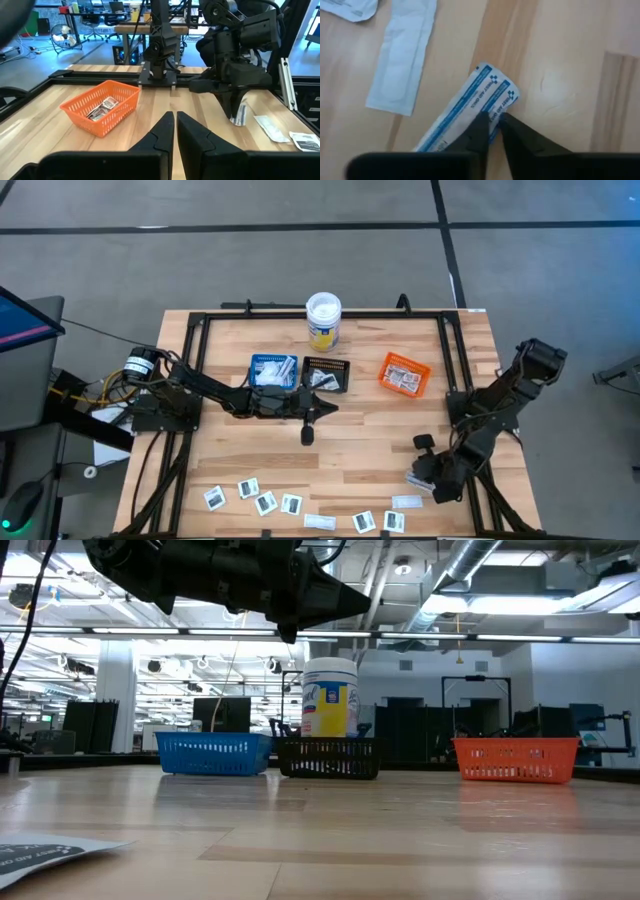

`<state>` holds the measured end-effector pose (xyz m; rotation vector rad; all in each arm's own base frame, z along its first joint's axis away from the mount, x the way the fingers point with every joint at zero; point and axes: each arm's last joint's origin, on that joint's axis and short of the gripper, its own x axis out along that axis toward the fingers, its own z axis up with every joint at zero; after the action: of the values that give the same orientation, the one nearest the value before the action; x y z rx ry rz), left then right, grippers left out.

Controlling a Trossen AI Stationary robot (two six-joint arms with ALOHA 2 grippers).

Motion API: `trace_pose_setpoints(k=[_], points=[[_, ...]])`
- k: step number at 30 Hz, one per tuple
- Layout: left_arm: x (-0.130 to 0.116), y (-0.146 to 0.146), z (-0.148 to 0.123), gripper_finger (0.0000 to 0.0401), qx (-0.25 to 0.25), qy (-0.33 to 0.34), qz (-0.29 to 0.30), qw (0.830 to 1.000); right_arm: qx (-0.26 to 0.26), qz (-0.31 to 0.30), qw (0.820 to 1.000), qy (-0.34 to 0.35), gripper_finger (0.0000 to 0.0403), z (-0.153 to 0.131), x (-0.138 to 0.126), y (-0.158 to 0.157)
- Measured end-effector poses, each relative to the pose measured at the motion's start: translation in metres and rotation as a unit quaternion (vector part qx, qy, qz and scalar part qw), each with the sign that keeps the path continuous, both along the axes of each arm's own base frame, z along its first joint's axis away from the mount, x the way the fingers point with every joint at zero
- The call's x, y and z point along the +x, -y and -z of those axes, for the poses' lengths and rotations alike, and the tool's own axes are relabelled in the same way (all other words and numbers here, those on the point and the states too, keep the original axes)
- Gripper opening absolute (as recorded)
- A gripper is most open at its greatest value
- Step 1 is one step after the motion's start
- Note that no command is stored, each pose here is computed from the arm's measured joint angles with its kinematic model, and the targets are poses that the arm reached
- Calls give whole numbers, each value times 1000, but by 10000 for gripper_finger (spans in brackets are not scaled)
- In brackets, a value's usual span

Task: Pick & Place First Aid Supplies
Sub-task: Put the blue bandage into the blue bin

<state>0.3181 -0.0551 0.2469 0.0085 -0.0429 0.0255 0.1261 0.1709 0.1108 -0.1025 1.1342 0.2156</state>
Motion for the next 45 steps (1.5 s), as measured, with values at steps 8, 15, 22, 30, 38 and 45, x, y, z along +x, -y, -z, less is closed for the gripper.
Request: trace_pose_setpoints(k=[8, 15, 22, 30, 38, 45], points=[[0, 0, 0, 21, 0, 0, 1, 1000, -27, 24, 998, 52, 12, -7, 6, 8], [0, 1, 1, 21, -23, -3, 21, 1000, -106, 39, 983, 145, 5, -25, 19, 27], [5, 2, 11, 44, -45, -20, 36, 998, -297, 75, 919, 247, 2, -38, 54, 58], [21, -8, 45, 121, -44, -52, -25, 997, -346, 113, 878, 312, 1, -47, 102, 80], [25, -10, 47, 172, -44, -25, -58, 997, -390, 129, 864, 290, 1, -30, 123, 102], [28, -24, 45, 178, -48, -20, -84, 995, -403, 117, 861, 288, 1, -23, 139, 104]])
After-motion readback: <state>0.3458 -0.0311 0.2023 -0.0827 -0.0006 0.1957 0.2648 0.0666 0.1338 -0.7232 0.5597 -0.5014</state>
